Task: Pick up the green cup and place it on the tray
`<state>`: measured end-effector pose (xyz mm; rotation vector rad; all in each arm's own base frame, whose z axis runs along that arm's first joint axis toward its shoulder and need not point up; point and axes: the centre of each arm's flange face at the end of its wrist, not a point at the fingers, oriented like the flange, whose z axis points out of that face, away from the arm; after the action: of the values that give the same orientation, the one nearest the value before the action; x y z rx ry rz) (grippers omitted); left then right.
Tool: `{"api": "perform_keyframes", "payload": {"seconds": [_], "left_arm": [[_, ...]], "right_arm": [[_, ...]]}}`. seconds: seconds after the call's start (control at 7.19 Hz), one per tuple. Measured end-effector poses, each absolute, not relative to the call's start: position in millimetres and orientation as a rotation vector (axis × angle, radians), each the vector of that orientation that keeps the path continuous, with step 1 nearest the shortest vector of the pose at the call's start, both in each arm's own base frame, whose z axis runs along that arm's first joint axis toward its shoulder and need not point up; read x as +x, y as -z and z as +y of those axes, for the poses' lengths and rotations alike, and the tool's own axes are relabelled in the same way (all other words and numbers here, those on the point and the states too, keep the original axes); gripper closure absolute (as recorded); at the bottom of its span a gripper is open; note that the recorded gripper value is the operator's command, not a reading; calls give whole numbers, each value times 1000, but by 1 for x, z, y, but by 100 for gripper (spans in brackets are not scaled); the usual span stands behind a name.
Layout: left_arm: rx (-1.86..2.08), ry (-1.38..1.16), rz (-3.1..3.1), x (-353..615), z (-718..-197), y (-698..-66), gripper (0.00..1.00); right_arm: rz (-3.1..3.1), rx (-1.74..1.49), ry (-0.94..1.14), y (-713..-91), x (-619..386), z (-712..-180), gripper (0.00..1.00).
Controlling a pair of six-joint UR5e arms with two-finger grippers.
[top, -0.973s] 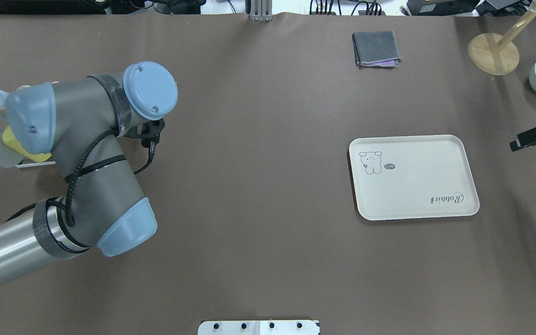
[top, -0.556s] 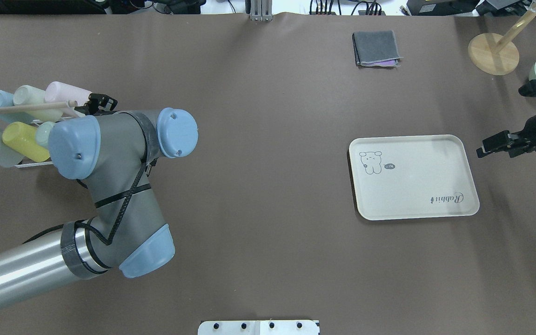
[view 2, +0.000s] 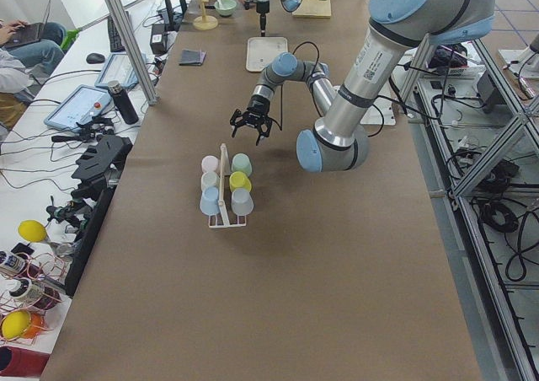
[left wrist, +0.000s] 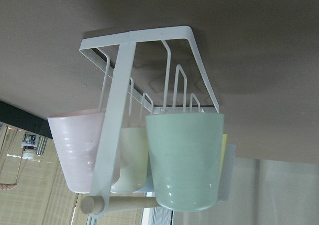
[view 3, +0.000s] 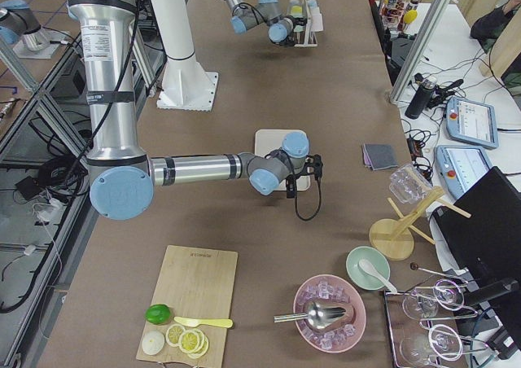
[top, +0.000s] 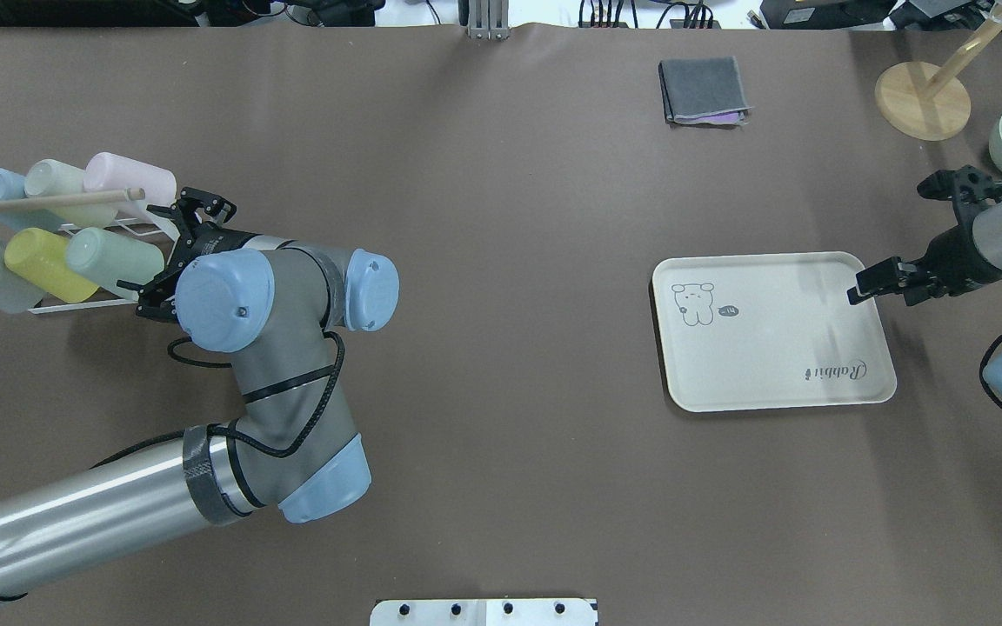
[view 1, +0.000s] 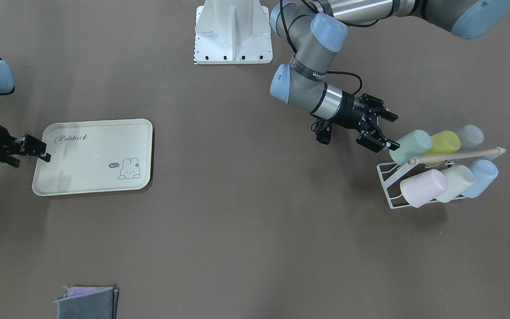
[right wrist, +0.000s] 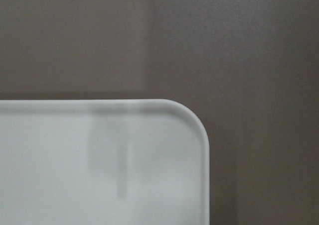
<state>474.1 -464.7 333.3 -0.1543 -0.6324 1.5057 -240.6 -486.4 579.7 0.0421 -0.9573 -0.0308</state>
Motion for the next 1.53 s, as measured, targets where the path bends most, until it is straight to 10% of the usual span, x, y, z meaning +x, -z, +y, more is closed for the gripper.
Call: {"api": "perform_keyframes", "payload": {"seconds": [0.83, 1.25, 1.53], "left_arm": [[-230, -1497, -792, 487, -478, -379, 7], [-222, -1510, -859, 491, -481, -394, 7], [-227, -1516, -886, 489, -481, -405, 7]], "right_arm": [[-935, 29, 46, -586, -258, -474, 35], [-927, 19, 43, -591, -256, -473, 36], [-923, 15, 41, -594, -256, -473, 73]]}}
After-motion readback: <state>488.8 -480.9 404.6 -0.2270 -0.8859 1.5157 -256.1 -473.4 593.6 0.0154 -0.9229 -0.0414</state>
